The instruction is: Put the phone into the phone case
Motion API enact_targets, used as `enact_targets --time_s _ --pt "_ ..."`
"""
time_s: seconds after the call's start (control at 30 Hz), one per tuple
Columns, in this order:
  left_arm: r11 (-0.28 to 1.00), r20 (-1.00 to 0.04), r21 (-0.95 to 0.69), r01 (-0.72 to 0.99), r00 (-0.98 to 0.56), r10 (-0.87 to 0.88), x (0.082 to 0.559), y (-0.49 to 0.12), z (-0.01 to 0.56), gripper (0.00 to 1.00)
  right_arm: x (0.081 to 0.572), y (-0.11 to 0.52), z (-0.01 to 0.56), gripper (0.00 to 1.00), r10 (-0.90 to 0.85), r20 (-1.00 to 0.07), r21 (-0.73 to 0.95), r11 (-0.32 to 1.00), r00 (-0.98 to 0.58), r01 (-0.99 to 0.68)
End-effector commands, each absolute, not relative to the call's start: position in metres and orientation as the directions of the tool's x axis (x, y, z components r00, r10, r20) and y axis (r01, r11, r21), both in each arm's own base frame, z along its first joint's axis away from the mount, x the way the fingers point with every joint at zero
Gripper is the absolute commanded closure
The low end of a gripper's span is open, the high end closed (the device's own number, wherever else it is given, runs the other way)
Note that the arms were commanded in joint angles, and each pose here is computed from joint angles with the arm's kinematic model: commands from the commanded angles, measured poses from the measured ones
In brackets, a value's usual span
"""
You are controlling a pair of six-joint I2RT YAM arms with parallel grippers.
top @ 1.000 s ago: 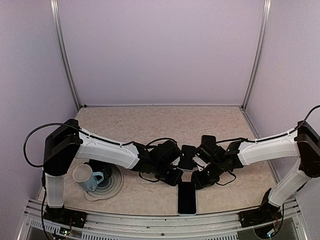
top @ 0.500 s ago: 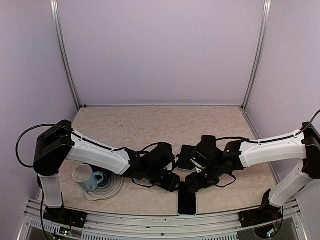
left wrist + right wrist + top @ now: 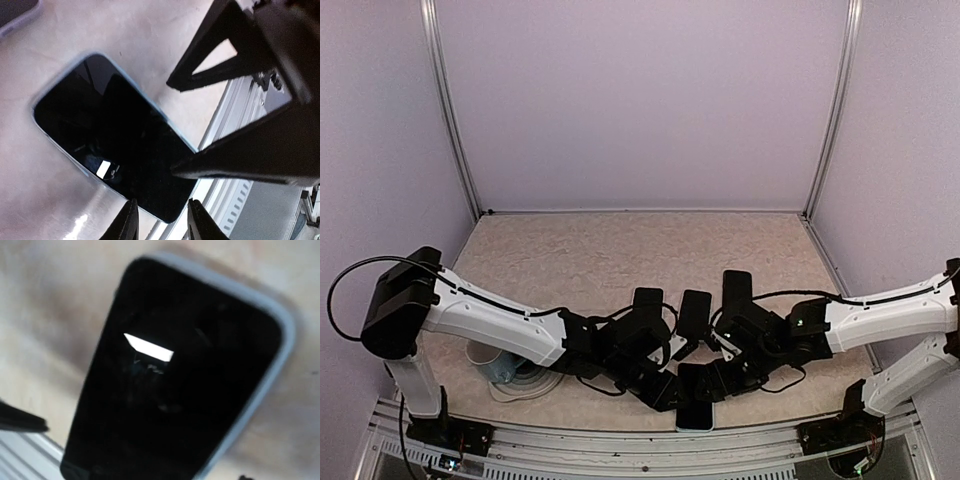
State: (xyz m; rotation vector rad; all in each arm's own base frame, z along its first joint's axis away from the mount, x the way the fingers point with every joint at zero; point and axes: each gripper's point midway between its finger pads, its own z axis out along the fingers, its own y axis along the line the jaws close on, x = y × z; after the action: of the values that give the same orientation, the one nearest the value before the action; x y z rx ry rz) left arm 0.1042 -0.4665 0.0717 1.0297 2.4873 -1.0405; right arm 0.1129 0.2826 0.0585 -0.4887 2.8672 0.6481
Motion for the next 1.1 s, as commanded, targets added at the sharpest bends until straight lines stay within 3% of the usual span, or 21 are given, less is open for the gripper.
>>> enact_targets --time_s 0.0,0.4,0.63,0.8,0.93,1.07 --pt "0.522 -0.379 -0.541 0.659 -0.745 0.549 0.09 -0.454 0.044 0.71 0.102 0.289 0.052 0.37 -0.265 -0.2 0.503 0.799 -0.943 -0.331" --pt "0.518 -0.285 -0.594 0.616 -0.763 0.581 0.072 -0.463 0.011 1.0 0.094 0.297 0.037 0.53 -0.307 -0.18 0.57 0.742 -0.935 -0.353" --pt "0.518 -0.216 -0.577 0.632 -0.729 0.649 0.065 -0.466 -0.015 1.0 0.097 0.304 0.029 0.56 -0.324 -0.18 0.576 0.731 -0.929 -0.366" --pt "0.65 -0.086 -0.41 0.64 -0.737 0.671 0.074 -0.419 -0.07 1.0 0.113 0.286 0.012 0.59 -0.323 -0.157 0.406 0.841 -0.933 -0.359" --pt "0.705 -0.065 -0.319 0.634 -0.756 0.651 0.083 -0.385 -0.077 1.0 0.12 0.275 0.014 0.61 -0.274 -0.178 0.388 0.863 -0.945 -0.323" --pt "0.706 -0.058 -0.327 0.628 -0.759 0.648 0.079 -0.381 -0.082 1.0 0.135 0.266 0.026 0.61 -0.223 -0.223 0.396 0.869 -0.949 -0.297"
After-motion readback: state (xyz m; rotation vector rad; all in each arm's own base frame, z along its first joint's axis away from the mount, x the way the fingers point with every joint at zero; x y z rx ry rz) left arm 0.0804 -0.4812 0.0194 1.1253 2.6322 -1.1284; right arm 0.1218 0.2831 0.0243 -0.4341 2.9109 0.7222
